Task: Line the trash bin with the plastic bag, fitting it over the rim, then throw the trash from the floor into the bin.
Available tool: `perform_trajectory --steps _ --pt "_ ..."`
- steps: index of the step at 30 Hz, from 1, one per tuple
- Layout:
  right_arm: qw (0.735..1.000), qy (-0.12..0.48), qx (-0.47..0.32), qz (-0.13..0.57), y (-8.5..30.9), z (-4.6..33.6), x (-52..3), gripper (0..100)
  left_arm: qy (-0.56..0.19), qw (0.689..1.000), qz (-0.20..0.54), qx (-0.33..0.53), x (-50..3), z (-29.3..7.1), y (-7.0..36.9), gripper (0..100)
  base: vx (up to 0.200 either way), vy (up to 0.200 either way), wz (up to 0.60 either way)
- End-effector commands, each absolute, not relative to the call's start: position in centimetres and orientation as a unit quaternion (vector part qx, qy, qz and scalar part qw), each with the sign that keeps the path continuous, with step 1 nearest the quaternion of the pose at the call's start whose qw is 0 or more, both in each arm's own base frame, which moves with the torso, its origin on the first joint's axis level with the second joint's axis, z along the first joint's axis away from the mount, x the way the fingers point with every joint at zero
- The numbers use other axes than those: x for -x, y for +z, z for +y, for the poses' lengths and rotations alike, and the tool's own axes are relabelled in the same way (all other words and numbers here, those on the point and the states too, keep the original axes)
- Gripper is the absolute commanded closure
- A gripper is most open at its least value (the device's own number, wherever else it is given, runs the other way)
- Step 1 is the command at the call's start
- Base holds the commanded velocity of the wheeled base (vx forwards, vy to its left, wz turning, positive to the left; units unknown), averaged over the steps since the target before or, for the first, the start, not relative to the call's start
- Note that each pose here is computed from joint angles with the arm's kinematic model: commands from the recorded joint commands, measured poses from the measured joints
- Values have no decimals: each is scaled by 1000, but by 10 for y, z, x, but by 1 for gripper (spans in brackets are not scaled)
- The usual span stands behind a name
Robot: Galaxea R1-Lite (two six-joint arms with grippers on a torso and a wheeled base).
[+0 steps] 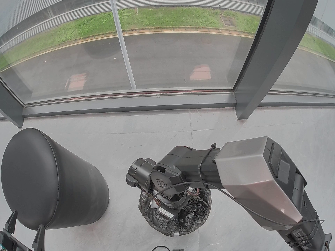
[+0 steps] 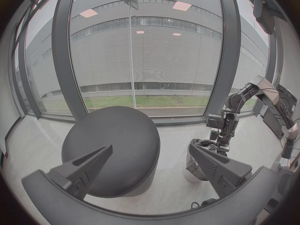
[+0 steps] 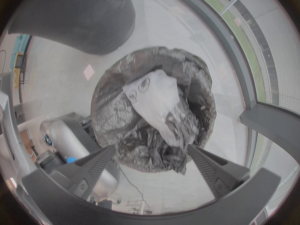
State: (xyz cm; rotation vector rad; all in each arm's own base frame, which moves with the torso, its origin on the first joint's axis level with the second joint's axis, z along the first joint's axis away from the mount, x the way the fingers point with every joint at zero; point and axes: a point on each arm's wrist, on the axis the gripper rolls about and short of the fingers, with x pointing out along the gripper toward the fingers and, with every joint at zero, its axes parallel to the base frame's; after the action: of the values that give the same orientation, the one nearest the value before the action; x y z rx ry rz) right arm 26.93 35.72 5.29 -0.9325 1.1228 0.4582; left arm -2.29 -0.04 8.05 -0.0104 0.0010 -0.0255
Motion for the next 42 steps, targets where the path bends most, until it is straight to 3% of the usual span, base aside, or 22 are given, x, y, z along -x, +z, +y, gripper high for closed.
perform_trajectory --steps 1,12,24,30,42 --pt "730 216 420 494 45 365 -270 100 -13 1000 2 5 23 0 75 0 0 0 0" --pt "738 230 422 473 47 370 -271 100 -13 1000 2 5 23 0 75 0 0 0 0" --pt "773 239 417 415 50 381 -280 100 -14 1000 2 5 23 0 75 0 0 0 0" --pt "756 246 443 414 37 380 -287 100 -12 1000 2 5 23 0 75 0 0 0 0" --pt "753 231 442 428 28 369 -302 100 -13 1000 2 5 23 0 75 0 0 0 0"
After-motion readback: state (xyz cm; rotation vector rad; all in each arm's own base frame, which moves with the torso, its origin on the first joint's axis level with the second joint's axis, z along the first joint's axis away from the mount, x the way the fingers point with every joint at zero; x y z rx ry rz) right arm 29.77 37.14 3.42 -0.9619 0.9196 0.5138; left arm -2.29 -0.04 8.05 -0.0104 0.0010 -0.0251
